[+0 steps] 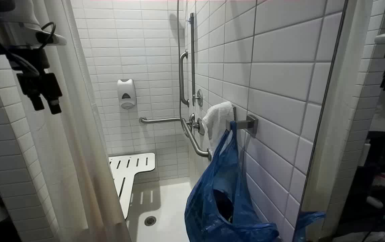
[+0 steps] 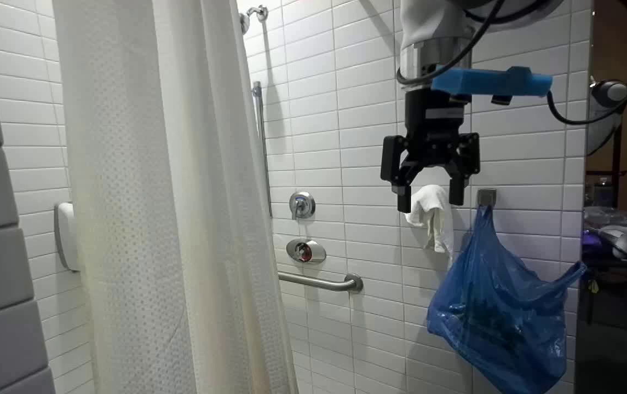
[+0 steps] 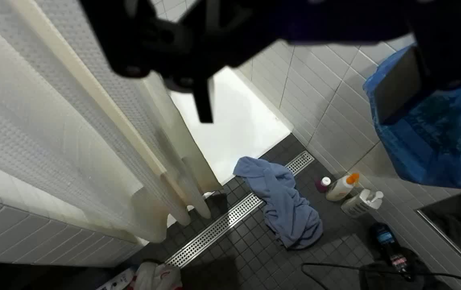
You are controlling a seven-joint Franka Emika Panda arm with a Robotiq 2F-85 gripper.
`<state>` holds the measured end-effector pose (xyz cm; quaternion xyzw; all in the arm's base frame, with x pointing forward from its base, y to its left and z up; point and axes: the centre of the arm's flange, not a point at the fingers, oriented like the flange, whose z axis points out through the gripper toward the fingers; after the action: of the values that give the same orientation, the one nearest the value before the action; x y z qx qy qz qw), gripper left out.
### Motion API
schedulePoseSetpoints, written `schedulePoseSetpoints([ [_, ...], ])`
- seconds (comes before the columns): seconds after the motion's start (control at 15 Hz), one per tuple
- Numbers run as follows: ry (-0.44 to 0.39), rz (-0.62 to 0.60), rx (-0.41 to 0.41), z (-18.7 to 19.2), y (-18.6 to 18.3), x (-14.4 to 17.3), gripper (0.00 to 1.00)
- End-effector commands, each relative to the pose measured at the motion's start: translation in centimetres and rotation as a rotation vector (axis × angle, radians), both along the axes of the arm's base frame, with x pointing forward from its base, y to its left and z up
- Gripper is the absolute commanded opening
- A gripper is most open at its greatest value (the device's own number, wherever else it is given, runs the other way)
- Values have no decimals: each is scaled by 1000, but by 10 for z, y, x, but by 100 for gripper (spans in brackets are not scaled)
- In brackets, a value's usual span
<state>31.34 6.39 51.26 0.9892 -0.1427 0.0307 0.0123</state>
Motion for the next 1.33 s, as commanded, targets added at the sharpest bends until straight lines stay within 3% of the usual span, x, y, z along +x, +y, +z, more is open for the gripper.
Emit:
schedulePoseSetpoints([
  [0.0,0,0,0,0,0,0,100],
  [0.73,0,0,0,0,0,0,100],
  [1.27,-115,-264,-47,-5,-35,40,100],
])
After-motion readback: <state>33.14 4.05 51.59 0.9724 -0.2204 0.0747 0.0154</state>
